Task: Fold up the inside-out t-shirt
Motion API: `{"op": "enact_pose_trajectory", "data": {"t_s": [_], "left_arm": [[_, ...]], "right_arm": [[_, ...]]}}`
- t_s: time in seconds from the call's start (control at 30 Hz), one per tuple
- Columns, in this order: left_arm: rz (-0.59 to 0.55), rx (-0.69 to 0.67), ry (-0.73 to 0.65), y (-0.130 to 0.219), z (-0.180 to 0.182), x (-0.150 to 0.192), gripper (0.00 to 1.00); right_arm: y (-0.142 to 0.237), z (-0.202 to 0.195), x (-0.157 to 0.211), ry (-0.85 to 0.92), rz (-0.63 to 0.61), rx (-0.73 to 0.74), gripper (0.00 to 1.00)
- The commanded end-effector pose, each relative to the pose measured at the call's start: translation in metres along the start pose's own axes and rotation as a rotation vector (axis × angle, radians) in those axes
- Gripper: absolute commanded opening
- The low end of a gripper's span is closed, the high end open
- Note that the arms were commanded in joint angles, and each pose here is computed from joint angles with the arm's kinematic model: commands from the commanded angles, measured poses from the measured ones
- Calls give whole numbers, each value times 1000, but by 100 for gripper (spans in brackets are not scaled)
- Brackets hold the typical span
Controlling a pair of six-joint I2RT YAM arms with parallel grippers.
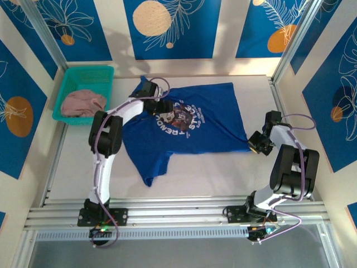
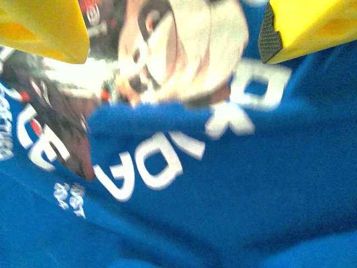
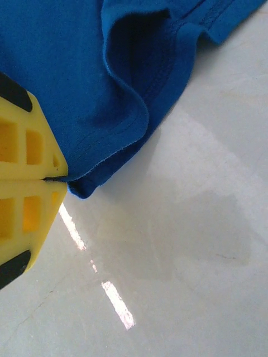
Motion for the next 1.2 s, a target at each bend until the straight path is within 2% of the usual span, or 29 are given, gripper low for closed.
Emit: {"op": "enact_pose_trajectory", "data": {"t_s": [0.0, 0.17, 0.23, 0.37, 0.5, 0.67, 0.8, 0.97, 1.17], "left_arm": [[-102, 83, -51, 74, -39, 1, 81], [-66, 24, -54, 117, -37, 86, 80], [-6, 30, -115, 125, -45, 118, 79], [145, 29, -348, 132, -87, 178, 75], [245, 3, -423, 132, -102, 224, 66], [351, -88, -463, 117, -91, 259, 63], [386, -141, -487, 104, -84, 268, 58], [419, -140, -493, 92, -84, 278, 46], [454, -91, -480, 77, -92, 290, 24]], "right_arm": [[7, 5, 2, 25, -7, -35, 0], [10, 10, 3, 39, -15, -62, 0], [10, 12, 3, 42, -9, -73, 0], [12, 16, 4, 46, -4, -95, 0], [15, 17, 5, 49, -8, -110, 0], [14, 19, 7, 49, 2, -124, 0], [15, 20, 8, 52, 7, -134, 0], [14, 21, 7, 50, 11, -140, 0], [14, 21, 7, 49, 16, -147, 0]]}}
Point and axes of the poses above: each hand's point on the last joint's axis, 136 mm out from that joint toward the fingers, its own y axis back along the fingers, its own z axis along the line the jaws close on, x = y × z, the point moved 3 cm from there along y, back along the fingers, and after that the axes turned 7 degrees about -y, right-handed, at the moved point
